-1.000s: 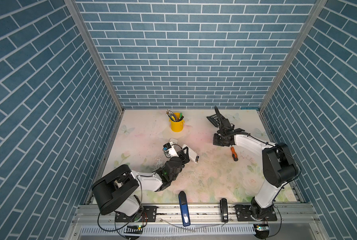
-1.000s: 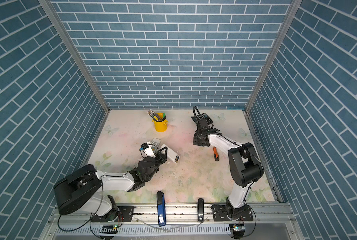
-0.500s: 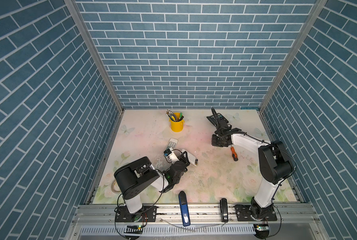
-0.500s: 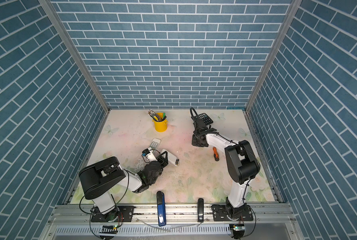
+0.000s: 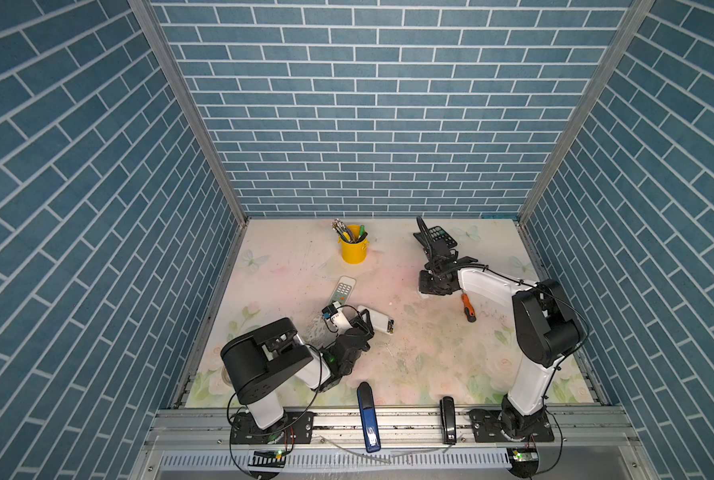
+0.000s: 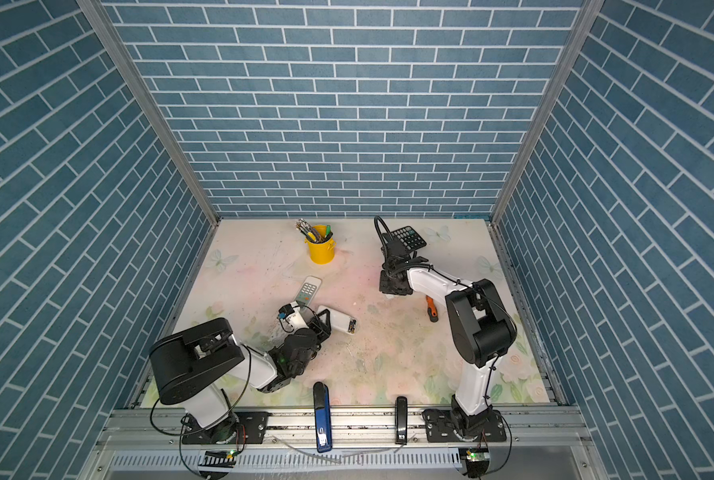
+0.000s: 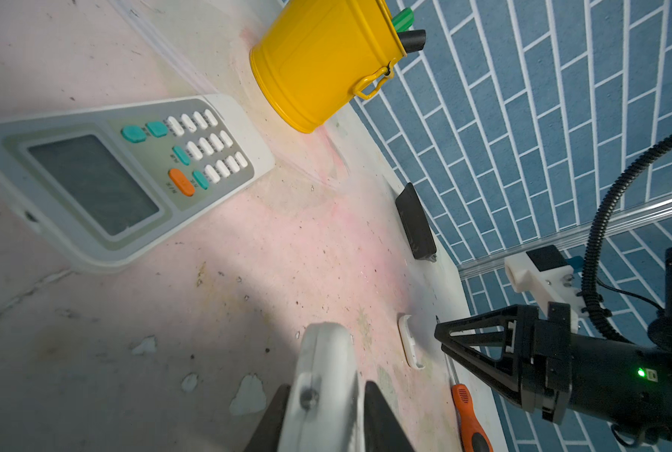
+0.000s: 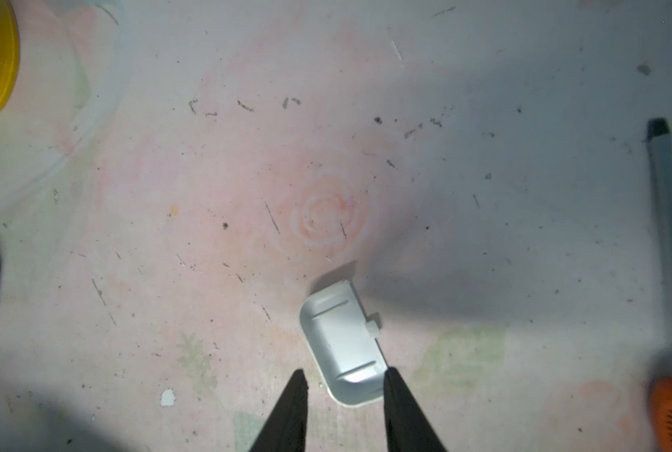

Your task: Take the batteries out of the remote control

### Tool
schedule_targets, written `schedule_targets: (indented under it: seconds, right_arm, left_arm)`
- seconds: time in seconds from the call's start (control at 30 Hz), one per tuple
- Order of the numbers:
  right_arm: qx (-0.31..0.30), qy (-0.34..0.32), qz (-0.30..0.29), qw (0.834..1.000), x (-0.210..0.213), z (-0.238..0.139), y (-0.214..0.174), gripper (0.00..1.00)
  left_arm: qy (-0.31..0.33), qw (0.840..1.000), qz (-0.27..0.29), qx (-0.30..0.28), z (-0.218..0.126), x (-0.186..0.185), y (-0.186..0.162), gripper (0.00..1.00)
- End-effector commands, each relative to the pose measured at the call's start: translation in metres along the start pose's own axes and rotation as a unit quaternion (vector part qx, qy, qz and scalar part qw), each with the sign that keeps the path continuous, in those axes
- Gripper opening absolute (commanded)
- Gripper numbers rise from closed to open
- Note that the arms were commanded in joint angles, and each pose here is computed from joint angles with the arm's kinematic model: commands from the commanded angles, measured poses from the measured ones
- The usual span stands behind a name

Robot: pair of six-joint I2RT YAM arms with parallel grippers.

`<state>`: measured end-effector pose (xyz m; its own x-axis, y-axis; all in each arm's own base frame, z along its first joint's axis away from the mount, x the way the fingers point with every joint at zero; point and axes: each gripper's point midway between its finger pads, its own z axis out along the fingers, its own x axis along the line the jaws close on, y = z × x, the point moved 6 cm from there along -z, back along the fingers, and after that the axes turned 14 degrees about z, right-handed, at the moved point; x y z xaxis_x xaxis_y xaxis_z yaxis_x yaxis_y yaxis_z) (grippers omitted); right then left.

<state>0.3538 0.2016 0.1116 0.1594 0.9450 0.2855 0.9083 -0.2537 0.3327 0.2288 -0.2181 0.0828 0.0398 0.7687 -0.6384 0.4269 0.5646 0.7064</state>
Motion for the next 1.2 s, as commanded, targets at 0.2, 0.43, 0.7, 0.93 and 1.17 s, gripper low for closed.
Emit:
schedule_targets:
  seconds: [0.2,0.43,0.7,0.93,1.17]
  right_arm:
    - [-0.02,0.015,0.0,1.0,0.012,-0.017,0.008,0.35]
    - [-0.024,0.022,0.0,0.999,0.013,-0.022,0.006,0.35]
    - [-0.029,0.025,0.001,0.999,0.014,-0.028,0.004,0.35]
    - [-0.037,0.022,0.002,0.999,0.011,-0.037,0.004,0.35]
    - [-0.053,0.008,-0.009,0.999,0.004,-0.058,0.004,0.37]
  left_arm:
    - [-0.005,1.0,-0.003,0.02,-0.012,0.009,-0.009,0.35]
    - [-0.007,0.999,0.002,0.042,-0.017,0.013,-0.017,0.37]
    - [0.012,0.999,0.012,0.049,-0.027,0.025,-0.015,0.43]
    - [0.03,0.998,0.026,0.05,-0.039,0.034,-0.008,0.48]
    - [0.046,0.996,0.051,0.051,-0.052,0.033,0.006,0.51]
